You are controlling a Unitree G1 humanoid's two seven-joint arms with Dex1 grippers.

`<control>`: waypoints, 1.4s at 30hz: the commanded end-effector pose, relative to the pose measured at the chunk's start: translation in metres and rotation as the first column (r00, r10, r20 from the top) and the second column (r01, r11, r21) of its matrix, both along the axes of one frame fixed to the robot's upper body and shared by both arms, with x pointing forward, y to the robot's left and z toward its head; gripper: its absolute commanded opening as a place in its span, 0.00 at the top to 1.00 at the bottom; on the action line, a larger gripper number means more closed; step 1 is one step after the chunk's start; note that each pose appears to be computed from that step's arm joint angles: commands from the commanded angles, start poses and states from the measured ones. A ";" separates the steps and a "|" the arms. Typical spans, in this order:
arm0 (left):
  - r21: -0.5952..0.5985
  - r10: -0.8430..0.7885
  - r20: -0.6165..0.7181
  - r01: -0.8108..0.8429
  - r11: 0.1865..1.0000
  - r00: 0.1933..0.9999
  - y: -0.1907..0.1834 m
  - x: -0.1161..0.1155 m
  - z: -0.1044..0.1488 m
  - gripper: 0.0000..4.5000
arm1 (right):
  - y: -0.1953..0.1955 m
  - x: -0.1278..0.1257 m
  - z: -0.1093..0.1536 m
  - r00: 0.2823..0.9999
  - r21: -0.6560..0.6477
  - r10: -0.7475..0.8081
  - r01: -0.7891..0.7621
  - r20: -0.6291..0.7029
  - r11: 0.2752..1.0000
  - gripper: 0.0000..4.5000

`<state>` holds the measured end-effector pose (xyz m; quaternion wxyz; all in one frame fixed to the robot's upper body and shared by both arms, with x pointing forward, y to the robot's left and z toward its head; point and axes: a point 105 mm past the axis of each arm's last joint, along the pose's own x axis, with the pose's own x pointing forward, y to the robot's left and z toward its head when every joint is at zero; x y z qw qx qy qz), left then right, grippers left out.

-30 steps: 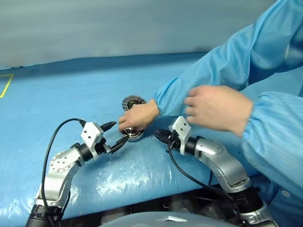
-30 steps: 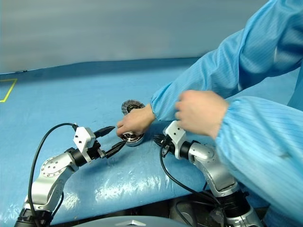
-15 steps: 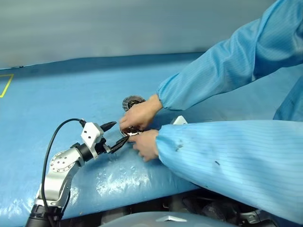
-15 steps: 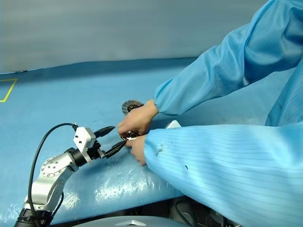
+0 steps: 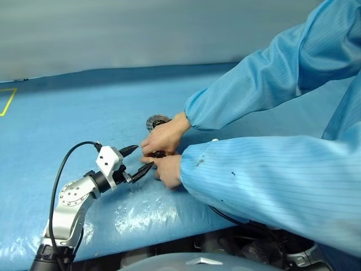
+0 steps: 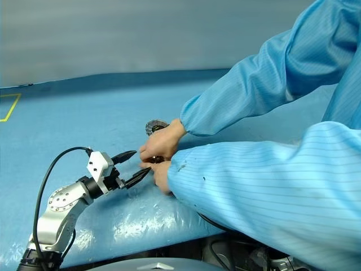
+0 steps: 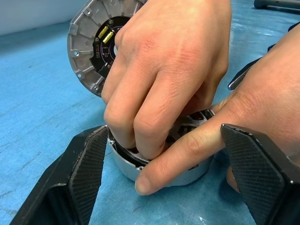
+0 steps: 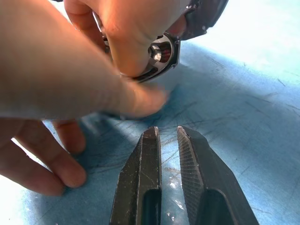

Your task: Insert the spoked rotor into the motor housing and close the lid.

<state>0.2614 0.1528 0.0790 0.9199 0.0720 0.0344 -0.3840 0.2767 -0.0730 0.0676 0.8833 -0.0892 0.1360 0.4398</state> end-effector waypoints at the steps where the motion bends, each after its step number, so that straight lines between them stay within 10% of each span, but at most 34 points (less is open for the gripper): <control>1: 0.005 -0.009 0.038 0.008 1.000 0.999 -0.002 0.000 0.008 0.08 | 0.003 0.002 0.013 0.998 0.004 0.020 -0.020 0.059 1.000 0.85; 42: 0.004 -0.002 0.046 0.002 1.000 0.999 -0.002 0.001 0.008 0.08 | -0.001 0.006 0.009 0.999 0.004 -0.019 0.019 0.047 1.000 0.85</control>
